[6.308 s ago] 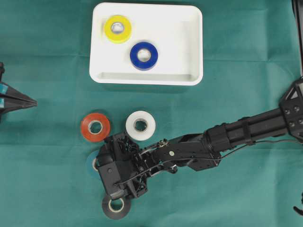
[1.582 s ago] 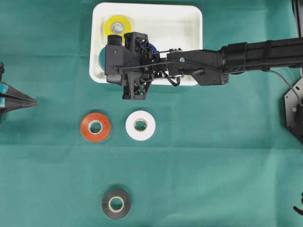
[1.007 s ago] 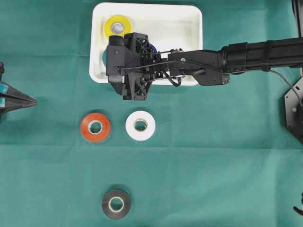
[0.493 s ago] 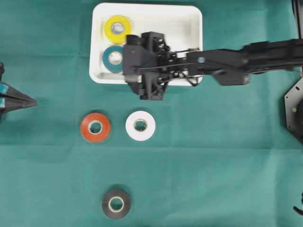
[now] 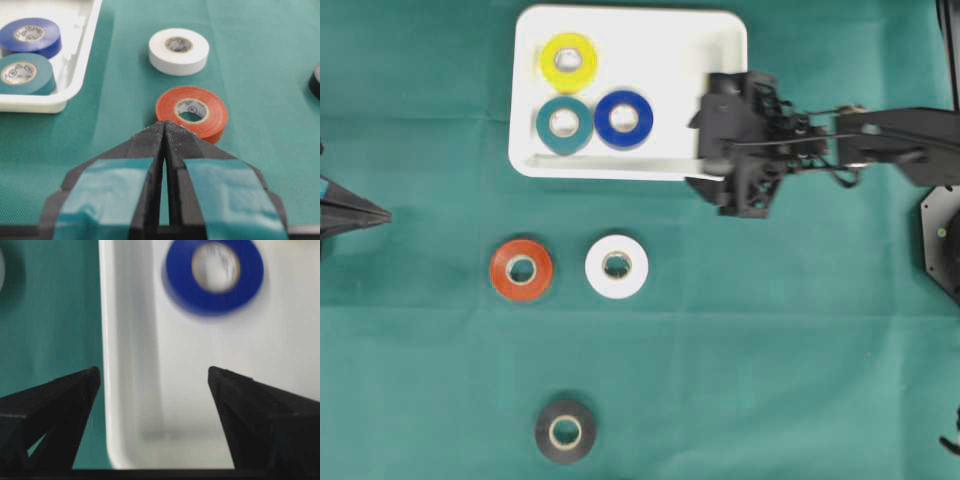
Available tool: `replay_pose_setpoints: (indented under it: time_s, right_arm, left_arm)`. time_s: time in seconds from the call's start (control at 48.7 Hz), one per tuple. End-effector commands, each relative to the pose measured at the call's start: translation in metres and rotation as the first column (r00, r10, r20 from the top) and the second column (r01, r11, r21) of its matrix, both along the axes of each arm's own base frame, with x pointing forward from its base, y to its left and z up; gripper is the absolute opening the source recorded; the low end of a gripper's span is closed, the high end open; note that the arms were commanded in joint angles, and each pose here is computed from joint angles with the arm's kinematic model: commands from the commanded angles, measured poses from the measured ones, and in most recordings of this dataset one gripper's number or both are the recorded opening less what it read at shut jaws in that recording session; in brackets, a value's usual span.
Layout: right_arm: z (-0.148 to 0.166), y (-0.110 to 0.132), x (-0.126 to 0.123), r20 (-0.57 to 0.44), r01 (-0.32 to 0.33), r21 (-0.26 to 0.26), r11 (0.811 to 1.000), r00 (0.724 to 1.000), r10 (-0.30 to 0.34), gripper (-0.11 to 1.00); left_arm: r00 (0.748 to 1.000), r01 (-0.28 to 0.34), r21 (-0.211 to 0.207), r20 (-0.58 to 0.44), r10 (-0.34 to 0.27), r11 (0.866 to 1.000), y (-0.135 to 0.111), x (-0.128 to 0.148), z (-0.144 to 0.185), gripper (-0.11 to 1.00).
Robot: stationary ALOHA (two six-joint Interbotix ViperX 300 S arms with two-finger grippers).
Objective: Put the tape into the white case with the right arm.
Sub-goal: 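Lift the right gripper out of the tray and retract right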
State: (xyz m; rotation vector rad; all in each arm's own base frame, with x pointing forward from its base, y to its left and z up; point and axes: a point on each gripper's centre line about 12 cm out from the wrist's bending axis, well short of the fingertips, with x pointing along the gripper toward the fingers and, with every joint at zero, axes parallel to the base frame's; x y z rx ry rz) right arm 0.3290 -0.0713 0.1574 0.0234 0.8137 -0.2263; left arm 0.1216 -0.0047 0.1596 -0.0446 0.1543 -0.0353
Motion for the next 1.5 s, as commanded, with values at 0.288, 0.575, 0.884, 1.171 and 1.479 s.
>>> replay_pose_setpoints:
  time_s: [0.288,0.575,0.884,1.171,1.479]
  right_arm:
    - [0.006,0.011,-0.077,0.094,0.003,0.004,1.0,0.996,-0.003,0.66]
    - [-0.001,0.026,-0.131,0.182,-0.007,0.005,1.0,0.983,0.005,0.65]
    - [-0.005,0.033,-0.162,0.269,0.031,0.05,0.998,0.962,-0.044,0.65]
    - [-0.003,0.05,-0.162,0.29,-0.056,0.067,0.996,0.956,0.034,0.65]
    - [-0.006,0.084,-0.162,0.281,-0.24,0.095,0.966,0.938,0.206,0.65]
  left_arm:
    - [1.0,-0.006,0.001,0.006,0.006,1.0,0.001,0.001,0.005,0.01]
    - [1.0,-0.006,0.001,0.008,0.006,1.0,0.001,0.001,0.005,0.01]
    - [1.0,-0.006,0.001,0.008,0.006,1.0,0.001,0.001,0.005,0.01]
    - [1.0,-0.006,0.001,0.006,0.006,1.0,0.001,0.001,0.005,0.01]
    - [1.0,-0.006,0.001,0.008,0.006,1.0,0.001,0.001,0.005,0.01]
